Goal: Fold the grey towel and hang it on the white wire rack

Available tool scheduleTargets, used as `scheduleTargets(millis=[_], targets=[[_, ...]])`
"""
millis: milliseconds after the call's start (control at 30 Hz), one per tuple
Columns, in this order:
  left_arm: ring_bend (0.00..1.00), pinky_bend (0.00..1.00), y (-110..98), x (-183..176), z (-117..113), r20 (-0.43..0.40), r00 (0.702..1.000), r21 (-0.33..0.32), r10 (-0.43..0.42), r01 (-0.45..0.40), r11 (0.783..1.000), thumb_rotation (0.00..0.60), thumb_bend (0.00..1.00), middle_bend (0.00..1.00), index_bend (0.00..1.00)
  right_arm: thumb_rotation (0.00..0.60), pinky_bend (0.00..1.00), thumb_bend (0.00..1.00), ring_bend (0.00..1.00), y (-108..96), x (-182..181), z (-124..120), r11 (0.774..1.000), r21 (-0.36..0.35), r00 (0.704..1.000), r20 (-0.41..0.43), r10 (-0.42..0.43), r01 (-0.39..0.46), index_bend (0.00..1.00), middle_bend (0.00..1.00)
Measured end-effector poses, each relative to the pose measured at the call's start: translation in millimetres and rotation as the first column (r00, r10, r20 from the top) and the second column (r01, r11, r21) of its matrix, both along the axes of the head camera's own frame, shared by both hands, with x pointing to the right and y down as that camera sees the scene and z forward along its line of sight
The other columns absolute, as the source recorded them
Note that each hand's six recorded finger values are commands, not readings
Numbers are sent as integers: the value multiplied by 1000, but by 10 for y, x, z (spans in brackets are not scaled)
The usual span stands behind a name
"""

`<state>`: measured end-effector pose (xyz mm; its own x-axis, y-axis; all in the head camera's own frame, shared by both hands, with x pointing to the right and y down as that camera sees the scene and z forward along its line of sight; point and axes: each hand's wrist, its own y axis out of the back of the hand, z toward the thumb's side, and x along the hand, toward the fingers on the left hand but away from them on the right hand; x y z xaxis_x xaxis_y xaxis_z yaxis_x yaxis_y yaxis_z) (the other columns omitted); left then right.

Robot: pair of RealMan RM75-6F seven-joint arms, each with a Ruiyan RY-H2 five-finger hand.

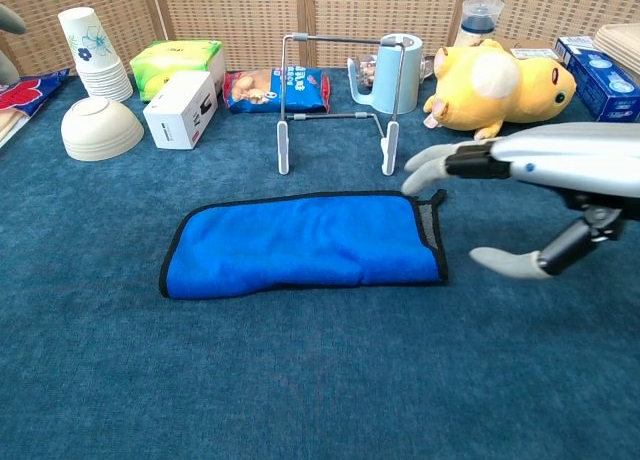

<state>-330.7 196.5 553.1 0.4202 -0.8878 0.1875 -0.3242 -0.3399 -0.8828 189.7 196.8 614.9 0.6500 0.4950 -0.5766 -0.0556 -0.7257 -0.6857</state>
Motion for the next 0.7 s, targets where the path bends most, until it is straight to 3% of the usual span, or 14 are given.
scheduleTargets(millis=[700], targets=[[107, 364, 7, -20, 101, -7, 1000, -36, -19, 19, 999, 0, 199, 202, 412, 350, 0, 449, 0, -83, -537, 333, 982, 33, 979, -95, -181, 185, 117, 0]])
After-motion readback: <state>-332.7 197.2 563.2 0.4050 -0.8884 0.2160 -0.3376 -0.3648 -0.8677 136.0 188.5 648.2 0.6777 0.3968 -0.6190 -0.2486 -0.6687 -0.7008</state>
